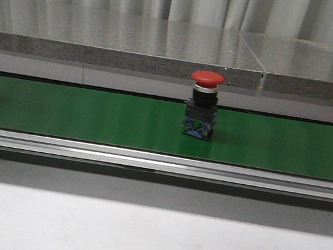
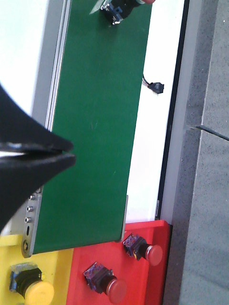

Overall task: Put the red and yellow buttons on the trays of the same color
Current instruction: 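Move the right gripper to the red button at the belt end and grasp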

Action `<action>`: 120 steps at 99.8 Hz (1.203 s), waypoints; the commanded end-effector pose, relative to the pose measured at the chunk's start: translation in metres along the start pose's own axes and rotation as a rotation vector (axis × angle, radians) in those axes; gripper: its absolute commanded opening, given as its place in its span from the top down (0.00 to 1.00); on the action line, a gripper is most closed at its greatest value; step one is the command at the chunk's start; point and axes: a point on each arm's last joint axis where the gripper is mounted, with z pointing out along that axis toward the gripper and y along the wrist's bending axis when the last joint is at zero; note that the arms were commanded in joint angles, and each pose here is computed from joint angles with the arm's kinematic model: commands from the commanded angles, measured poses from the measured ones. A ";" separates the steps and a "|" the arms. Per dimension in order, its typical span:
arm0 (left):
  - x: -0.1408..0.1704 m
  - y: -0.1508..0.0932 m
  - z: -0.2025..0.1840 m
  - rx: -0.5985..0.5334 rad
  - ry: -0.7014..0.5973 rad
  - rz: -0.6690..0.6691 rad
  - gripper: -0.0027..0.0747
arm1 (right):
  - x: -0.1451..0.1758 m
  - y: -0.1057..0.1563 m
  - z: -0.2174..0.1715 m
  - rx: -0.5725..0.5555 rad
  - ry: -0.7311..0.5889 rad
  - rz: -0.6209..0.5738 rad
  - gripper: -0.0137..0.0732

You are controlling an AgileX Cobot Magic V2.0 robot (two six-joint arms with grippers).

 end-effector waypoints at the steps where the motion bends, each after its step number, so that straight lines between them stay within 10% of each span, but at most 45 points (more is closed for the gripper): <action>1: -0.001 -0.001 -0.015 0.021 -0.118 -0.002 0.43 | -0.012 -0.002 -0.003 0.026 -0.077 -0.007 0.92; 30: 0.031 0.002 -0.032 0.024 -0.164 -0.003 0.99 | -0.012 -0.003 -0.003 0.028 -0.082 -0.007 0.92; 81: 0.034 0.003 -0.031 0.021 -0.133 -0.003 0.99 | -0.014 -0.003 -0.003 0.037 -0.104 -0.006 0.90; 115: 0.034 0.003 -0.031 0.021 -0.133 -0.003 0.99 | -0.013 -0.001 -0.002 0.008 -0.092 0.030 0.08; 120: 0.034 0.003 -0.031 0.021 -0.133 -0.003 0.99 | -0.013 -0.001 -0.002 0.003 -0.093 0.040 0.09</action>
